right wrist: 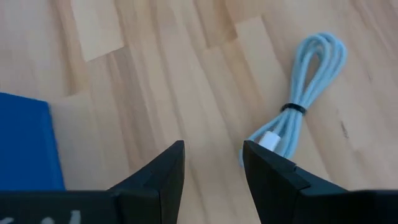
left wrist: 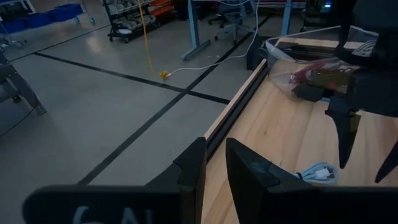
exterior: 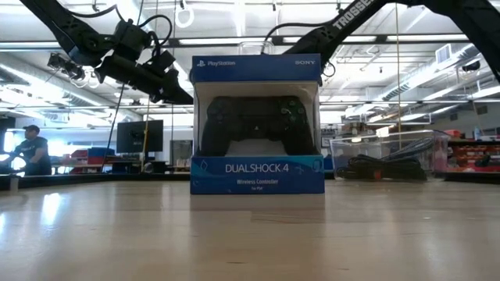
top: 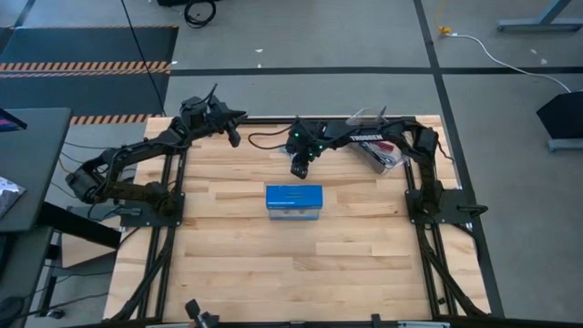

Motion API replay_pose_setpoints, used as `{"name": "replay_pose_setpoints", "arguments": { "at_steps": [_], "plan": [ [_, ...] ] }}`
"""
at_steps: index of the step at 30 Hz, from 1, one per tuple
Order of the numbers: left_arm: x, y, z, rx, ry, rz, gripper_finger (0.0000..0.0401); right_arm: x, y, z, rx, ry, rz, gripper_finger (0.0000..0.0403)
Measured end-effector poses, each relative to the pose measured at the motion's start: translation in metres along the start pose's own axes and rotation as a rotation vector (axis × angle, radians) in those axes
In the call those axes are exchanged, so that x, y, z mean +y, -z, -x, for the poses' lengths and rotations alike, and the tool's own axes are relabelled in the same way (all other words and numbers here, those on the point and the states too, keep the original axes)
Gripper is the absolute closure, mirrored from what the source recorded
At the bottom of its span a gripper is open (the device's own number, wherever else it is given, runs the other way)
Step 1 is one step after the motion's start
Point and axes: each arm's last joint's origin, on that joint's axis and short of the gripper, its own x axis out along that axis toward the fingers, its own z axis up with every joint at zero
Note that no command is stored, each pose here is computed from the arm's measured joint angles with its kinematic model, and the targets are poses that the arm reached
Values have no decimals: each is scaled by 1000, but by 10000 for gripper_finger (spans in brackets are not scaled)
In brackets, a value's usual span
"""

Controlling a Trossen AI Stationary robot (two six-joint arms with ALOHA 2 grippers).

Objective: Pick and place USB-C Cables
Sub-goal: Put the blue charger cable into the container

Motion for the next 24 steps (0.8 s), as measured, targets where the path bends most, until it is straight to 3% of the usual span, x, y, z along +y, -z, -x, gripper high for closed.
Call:
{"name": "replay_pose_setpoints", "arguments": {
  "at_steps": [4, 10, 24],
  "plan": [
    [0, -2, 0, -16, -4, 14, 332, 3, 0, -1, 2, 53, -9, 236],
    [2, -10, 1, -100, -18, 51, 332, 5, 5, -1, 47, 38, -46, 249],
    [3, -16, 1, -161, -14, -8, 332, 7, 4, -3, 23, 66, -181, 255]
  ]
}}
